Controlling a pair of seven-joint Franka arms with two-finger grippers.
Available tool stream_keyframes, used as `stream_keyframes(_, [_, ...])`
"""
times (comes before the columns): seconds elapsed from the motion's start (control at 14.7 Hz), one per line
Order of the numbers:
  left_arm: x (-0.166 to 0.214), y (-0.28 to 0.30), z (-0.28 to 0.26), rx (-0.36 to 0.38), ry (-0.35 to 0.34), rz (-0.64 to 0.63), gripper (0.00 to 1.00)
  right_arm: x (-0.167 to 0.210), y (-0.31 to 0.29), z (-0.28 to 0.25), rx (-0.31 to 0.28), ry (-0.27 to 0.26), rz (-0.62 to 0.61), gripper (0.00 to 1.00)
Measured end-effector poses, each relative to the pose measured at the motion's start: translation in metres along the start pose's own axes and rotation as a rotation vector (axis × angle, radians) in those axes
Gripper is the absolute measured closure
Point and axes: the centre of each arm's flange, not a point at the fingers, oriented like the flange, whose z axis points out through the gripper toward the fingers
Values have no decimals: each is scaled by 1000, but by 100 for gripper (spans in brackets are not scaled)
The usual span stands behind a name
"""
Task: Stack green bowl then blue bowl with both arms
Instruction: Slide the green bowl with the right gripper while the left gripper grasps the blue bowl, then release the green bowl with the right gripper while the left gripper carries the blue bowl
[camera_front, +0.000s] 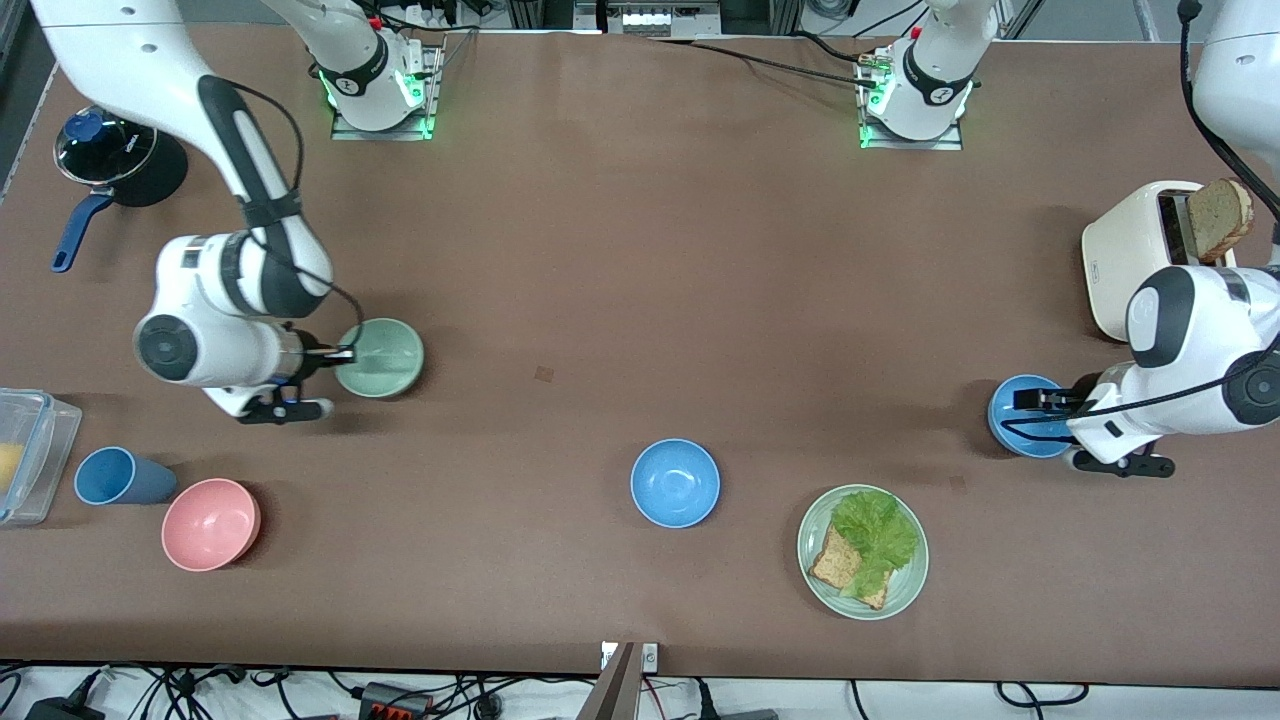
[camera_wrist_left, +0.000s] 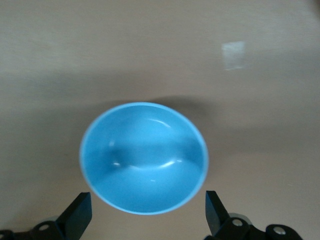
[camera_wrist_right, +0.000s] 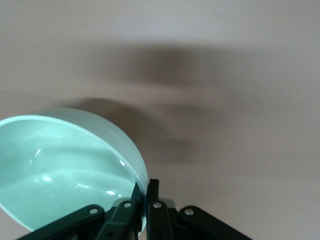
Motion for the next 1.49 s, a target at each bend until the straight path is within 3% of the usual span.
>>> stream_keyframes(0.34, [3, -40, 40, -28, 46, 23, 7, -31, -221, -6, -31, 54, 7, 95])
stream_keyframes(0.54, [4, -49, 67, -36, 36, 32, 15, -55, -316, 4, 17, 49, 60, 95])
stream_keyframes(0.61, [4, -48, 70, -37, 36, 35, 15, -58, -330, 10, 39, 35, 64, 95])
stream_keyframes(0.68, [5, -47, 73, -39, 34, 37, 22, -57, -336, 15, 49, 23, 66, 95])
stream_keyframes(0.95, [5, -47, 74, -37, 34, 41, 63, -49, -330, 44, 54, -26, 98, 95])
stream_keyframes(1.09, [6, -47, 72, -36, 38, 50, 78, -57, -340, 54, 63, -54, 95, 95])
stream_keyframes(1.15, [7, -45, 70, -36, 40, 54, 92, -62, -346, 58, 59, -66, 87, 95])
stream_keyframes(1.36, [5, -34, 50, -34, 23, 75, 95, -73, -357, 65, 47, -90, 71, 95])
stream_keyframes(1.49, [3, -14, 29, -44, 0, 99, 95, -76, -361, 66, 48, -95, 92, 81])
